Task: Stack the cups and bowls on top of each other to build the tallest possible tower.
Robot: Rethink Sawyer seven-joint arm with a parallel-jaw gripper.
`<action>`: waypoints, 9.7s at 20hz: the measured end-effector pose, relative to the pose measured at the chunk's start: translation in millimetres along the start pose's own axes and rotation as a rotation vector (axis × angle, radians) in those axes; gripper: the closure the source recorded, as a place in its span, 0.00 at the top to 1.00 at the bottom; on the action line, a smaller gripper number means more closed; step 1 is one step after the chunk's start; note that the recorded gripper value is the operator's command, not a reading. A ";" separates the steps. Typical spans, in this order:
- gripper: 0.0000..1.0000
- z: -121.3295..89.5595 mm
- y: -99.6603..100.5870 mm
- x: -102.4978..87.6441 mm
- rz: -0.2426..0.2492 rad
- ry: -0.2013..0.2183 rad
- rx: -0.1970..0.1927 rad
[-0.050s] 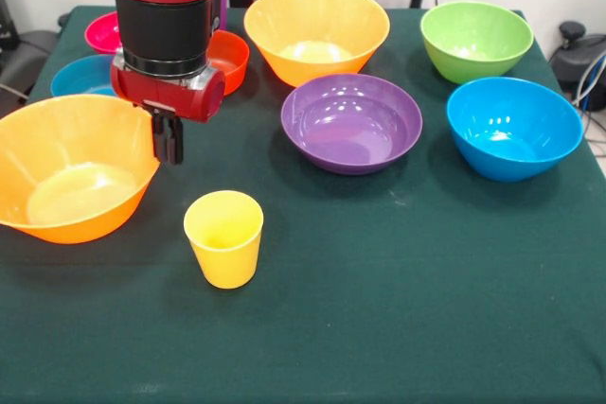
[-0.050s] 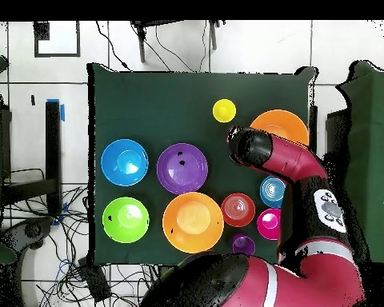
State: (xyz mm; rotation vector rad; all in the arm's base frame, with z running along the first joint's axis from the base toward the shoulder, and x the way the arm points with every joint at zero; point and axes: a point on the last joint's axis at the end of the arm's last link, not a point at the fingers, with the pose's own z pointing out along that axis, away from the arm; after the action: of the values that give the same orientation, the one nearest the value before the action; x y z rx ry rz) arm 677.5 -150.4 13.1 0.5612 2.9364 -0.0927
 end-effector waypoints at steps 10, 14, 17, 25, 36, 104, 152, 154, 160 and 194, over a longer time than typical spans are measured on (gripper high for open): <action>0.00 0.6 2.3 4.6 -0.002 0.009 -0.003; 0.00 0.0 2.4 4.3 -0.002 0.008 -0.003; 1.00 -0.6 2.9 3.9 -0.003 0.006 -0.003; 1.00 -3.5 3.5 2.0 -0.004 0.001 -0.003; 1.00 -7.4 4.0 -0.2 -0.004 -0.005 -0.003; 1.00 19.8 -26.0 17.1 -0.055 0.025 0.026; 1.00 12.1 -24.3 2.1 -0.057 -0.009 0.012; 1.00 12.1 -23.7 2.1 -0.057 -0.009 0.011; 1.00 11.5 -21.9 1.5 -0.059 -0.011 0.008; 0.00 8.9 -15.3 -0.6 -0.065 -0.017 0.001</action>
State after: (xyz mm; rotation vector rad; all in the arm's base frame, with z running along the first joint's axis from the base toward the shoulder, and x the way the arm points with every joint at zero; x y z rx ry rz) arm 673.6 -165.7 4.9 0.4630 2.9383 -0.1057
